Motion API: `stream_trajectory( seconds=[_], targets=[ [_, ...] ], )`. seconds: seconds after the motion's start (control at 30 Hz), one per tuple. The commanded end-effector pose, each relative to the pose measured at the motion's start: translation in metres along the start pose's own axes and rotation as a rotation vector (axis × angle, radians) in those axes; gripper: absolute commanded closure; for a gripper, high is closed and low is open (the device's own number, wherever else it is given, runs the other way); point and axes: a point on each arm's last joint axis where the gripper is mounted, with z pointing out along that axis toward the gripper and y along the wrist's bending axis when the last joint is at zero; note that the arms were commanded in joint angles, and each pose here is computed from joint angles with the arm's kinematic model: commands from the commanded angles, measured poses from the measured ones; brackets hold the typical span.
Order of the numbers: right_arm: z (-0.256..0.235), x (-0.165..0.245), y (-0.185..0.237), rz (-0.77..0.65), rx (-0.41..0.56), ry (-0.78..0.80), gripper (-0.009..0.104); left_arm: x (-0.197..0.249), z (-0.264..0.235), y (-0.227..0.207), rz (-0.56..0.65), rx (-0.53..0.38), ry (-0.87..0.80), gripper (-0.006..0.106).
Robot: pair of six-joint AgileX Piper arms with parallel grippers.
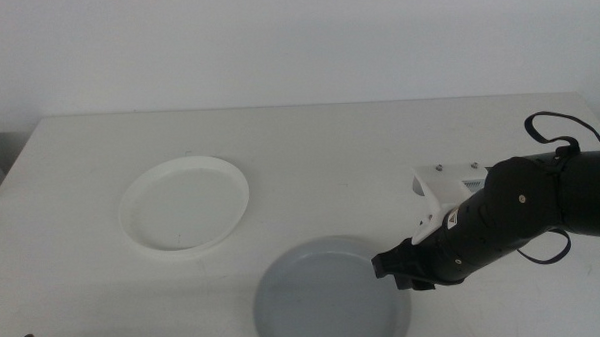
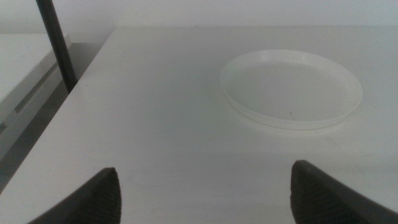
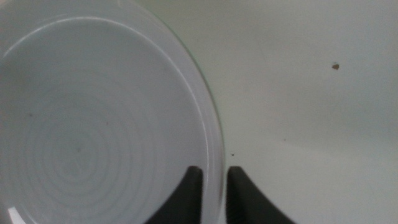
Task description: Stack the three bowls on top of each other.
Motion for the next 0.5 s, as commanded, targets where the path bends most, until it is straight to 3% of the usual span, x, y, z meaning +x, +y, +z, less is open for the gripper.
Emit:
stream_trajectory(
  seconds=[0.0, 0.2, 0.47],
  targets=[
    [-0.016, -0.01, 0.006, -0.015, -0.027, -0.086, 0.072, -0.009, -0.002, 0.0, -0.012, 0.0, -0.091, -0.004],
    [-0.062, -0.006, 0.011, -0.097, -0.037, -0.141, 0.046, -0.009, -0.002, 0.0, -0.012, 0.0, -0.091, -0.004],
    [-0.16, 0.043, 0.009, -0.343, -0.084, -0.333, 0.045, -0.009, -0.002, 0.0, -0.012, 0.0, -0.091, -0.004]
  ],
)
